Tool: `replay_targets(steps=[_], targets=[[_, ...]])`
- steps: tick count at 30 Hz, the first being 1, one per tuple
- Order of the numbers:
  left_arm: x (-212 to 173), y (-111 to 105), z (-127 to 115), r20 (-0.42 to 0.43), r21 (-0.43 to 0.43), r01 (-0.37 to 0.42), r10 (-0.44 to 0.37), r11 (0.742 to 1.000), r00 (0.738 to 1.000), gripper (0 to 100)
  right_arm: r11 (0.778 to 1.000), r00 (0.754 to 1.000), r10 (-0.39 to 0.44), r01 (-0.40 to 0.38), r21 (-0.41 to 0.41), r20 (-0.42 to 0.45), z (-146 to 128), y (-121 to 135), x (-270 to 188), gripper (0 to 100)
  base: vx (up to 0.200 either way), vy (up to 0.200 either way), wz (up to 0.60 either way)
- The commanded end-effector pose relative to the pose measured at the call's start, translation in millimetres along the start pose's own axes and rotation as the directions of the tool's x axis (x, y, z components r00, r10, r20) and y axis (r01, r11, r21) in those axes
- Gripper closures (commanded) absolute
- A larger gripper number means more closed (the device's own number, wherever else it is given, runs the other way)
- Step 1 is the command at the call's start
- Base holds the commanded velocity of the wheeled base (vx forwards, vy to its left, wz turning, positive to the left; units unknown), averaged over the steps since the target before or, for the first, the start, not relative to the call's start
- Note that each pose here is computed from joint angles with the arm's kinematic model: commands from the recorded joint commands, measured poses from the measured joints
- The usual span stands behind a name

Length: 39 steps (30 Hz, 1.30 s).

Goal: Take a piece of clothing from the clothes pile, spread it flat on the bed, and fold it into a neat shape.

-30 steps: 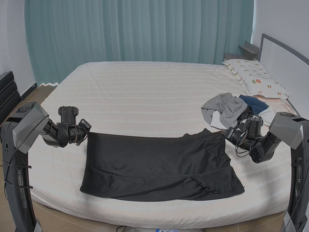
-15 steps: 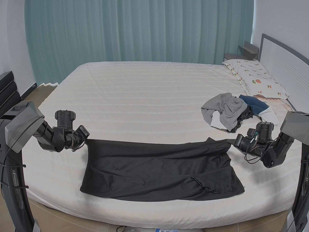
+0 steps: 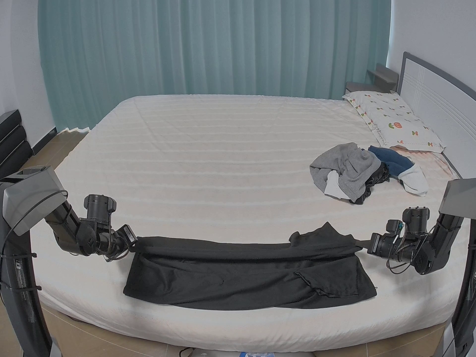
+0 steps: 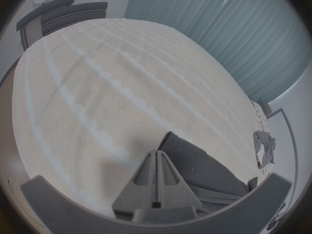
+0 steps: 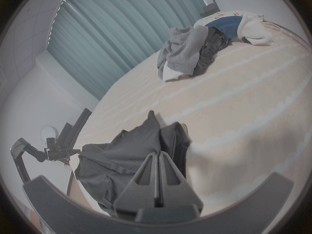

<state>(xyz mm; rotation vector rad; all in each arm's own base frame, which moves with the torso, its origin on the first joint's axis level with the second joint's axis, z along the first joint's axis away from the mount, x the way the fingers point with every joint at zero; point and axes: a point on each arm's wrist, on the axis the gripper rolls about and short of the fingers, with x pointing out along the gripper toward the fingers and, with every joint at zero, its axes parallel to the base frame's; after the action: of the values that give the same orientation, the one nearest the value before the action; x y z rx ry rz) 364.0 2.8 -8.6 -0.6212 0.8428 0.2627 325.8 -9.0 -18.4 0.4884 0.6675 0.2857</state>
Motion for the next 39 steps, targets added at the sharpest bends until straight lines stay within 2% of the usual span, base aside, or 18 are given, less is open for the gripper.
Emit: replay_targets(steps=[1, 5, 6, 8, 9, 16, 19, 23, 26, 29, 32, 35, 37, 39], targets=[[-1.9, 4.6, -6.3, -0.001, 0.008, -0.002, 0.002, 1.000, 1.000, 100, 1.000, 0.999, -0.015, 0.015, 0.007, -0.047, -13.3, -5.1, 1.9, 100, 0.000, 0.000, 0.00], [-6.4, 11.4, -15.4, 0.003, 0.057, -0.005, 0.005, 0.998, 1.000, 100, 1.000, 0.997, -0.021, 0.022, 0.012, -0.068, -18.3, -5.4, 3.2, 100, 0.000, 0.000, 0.00], [-7.6, 12.2, -16.5, 0.003, 0.067, -0.005, 0.005, 0.998, 1.000, 0, 1.000, 0.997, -0.020, 0.021, 0.011, -0.069, -18.5, -5.0, 3.4, 100, 0.000, 0.000, 0.00], [-11.1, 12.7, -18.2, 0.005, 0.075, -0.003, 0.002, 0.997, 1.000, 0, 1.000, 0.997, -0.022, 0.023, 0.011, -0.068, -18.5, -4.6, 3.6, 100, 0.000, 0.000, 0.00], [-12.9, 13.0, -18.6, 0.007, 0.075, -0.003, 0.003, 0.997, 1.000, 0, 1.000, 0.998, -0.020, 0.021, 0.009, -0.062, -17.4, -4.0, 3.2, 0, 0.000, 0.000, 0.00], [-34.2, 9.3, -18.3, 0.025, 0.080, 0.020, -0.022, 0.997, 0.999, 0, 1.000, 1.000, -0.007, 0.007, 0.004, -0.007, -2.2, 2.8, -6.9, 0, 0.000, 0.000, 0.00], [-42.7, 5.1, -10.6, 0.056, 0.068, 0.042, -0.046, 0.997, 0.997, 0, 1.000, 1.000, -0.009, 0.009, 0.021, 0.025, 5.4, 3.0, -12.1, 0, 0.000, 0.000, 0.00], [-46.1, -4.4, 0.5, 0.093, 0.049, 0.084, -0.089, 0.995, 0.992, 0, 0.994, 0.998, -0.002, -0.005, 0.106, 0.069, 17.0, 7.1, -14.7, 0, 0.000, 0.000, 0.00], [-43.6, -14.5, 10.9, 0.119, -0.008, 0.126, -0.124, 0.992, 0.985, 0, 0.989, 0.997, -0.004, -0.008, 0.147, 0.080, 20.6, 6.4, -12.4, 0, 0.000, 0.000, 0.00], [-41.0, -16.9, 12.1, 0.103, -0.017, 0.154, -0.151, 0.988, 0.983, 0, 0.987, 0.997, -0.010, -0.003, 0.161, 0.083, 21.9, 5.0, -9.4, 0, 0.000, 0.000, 0.00], [-37.0, -20.6, 0.7, 0.030, -0.005, 0.193, -0.193, 0.981, 0.981, 0, 0.982, 0.997, -0.014, -0.001, 0.188, 0.077, 20.7, 1.6, -5.0, 0, 0.000, 0.000, 0.00], [-30.6, -28.6, -3.2, 0.024, -0.004, 0.209, -0.209, 0.978, 0.978, 0, 0.981, 0.997, -0.011, -0.004, 0.194, 0.079, 21.3, 1.6, -4.4, 0, 0.000, 0.000, 0.00], [-30.5, -38.7, 1.3, 0.049, -0.034, 0.240, -0.238, 0.970, 0.970, 0, 0.981, 0.997, -0.009, -0.007, 0.192, 0.081, 21.4, 2.1, -4.2, 0, 0.000, 0.000, 0.00], [-31.1, -57.2, 7.3, 0.084, -0.122, 0.299, -0.291, 0.946, 0.953, 0, 0.982, 0.997, -0.005, -0.010, 0.189, 0.080, 20.8, 3.5, -3.7, 0, 0.000, 0.000, 0.00]])
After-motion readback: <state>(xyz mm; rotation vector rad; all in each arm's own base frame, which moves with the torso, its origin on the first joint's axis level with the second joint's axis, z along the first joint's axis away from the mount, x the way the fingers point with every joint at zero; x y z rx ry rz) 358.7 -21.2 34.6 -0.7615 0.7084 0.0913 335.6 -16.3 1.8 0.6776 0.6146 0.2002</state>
